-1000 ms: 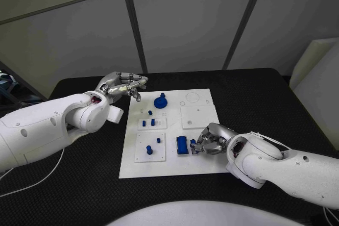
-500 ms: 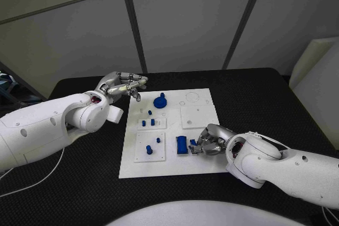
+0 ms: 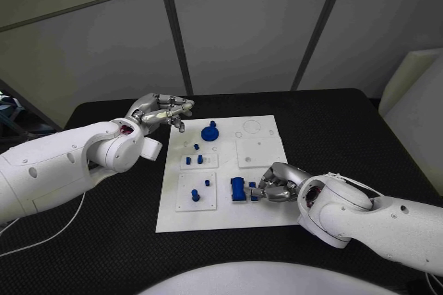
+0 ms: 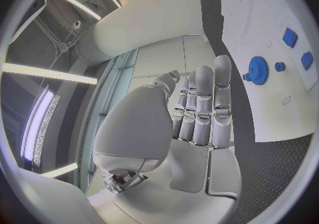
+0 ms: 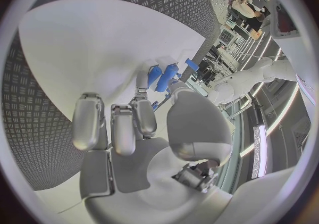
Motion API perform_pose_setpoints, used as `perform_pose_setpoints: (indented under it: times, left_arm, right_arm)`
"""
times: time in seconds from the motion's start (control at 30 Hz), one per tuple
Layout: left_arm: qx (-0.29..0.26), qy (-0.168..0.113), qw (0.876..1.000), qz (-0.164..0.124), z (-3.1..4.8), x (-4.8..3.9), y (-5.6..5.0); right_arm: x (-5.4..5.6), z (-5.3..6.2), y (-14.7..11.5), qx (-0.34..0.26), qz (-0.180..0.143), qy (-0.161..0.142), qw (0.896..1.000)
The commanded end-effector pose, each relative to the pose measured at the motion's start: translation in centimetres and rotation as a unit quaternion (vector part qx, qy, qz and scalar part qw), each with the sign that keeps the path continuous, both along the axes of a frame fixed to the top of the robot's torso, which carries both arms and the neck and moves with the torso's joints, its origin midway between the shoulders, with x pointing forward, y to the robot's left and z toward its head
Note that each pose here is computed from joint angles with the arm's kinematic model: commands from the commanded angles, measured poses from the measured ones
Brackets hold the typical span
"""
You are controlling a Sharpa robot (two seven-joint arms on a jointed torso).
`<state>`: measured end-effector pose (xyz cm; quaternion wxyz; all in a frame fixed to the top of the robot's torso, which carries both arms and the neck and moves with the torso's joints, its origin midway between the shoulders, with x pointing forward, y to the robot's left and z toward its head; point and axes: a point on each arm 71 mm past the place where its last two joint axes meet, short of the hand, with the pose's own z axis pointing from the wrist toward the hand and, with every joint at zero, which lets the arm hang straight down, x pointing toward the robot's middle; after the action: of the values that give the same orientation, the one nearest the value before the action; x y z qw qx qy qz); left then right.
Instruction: Assemble the parts on the task board
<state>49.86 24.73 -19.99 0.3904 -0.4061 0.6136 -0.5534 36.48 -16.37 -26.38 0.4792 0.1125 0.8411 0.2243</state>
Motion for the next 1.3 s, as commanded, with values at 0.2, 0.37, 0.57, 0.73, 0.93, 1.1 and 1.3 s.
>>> perform_pose_setpoints:
  times: [0.2, 0.37, 0.57, 0.73, 0.93, 1.1, 1.3]
  left_arm:
    - [-0.003, 0.001, 1.000, -0.007, 0.02, 0.03, -0.2]
    - [-0.003, 0.002, 1.000, -0.006, -0.01, 0.05, -0.2]
    - [-0.002, 0.004, 1.000, -0.007, -0.06, 0.07, -0.2]
    - [-0.002, 0.006, 1.000, -0.008, -0.08, 0.04, -0.2]
    - [-0.002, 0.006, 1.000, -0.008, -0.08, 0.03, -0.1]
    - [-0.002, 0.005, 1.000, -0.008, -0.06, 0.02, -0.1]
    - [-0.002, 0.004, 1.000, -0.007, -0.03, 0.01, -0.1]
  right_arm:
    - [0.0, 0.4, -0.2, 0.008, 0.006, -0.017, 1.000]
    - [-0.1, 0.3, -0.4, 0.000, 0.020, -0.011, 1.000]
    - [-0.2, 0.3, -0.3, -0.001, 0.027, -0.007, 1.000]
    - [-0.2, 0.2, -0.7, -0.002, 0.023, -0.008, 1.000]
    - [-0.1, 0.1, -0.9, -0.003, 0.021, -0.007, 1.000]
    - [0.2, 0.0, -1.1, -0.005, 0.018, -0.007, 1.000]
    - [0.5, -0.3, -1.0, -0.005, 0.017, -0.009, 1.000]
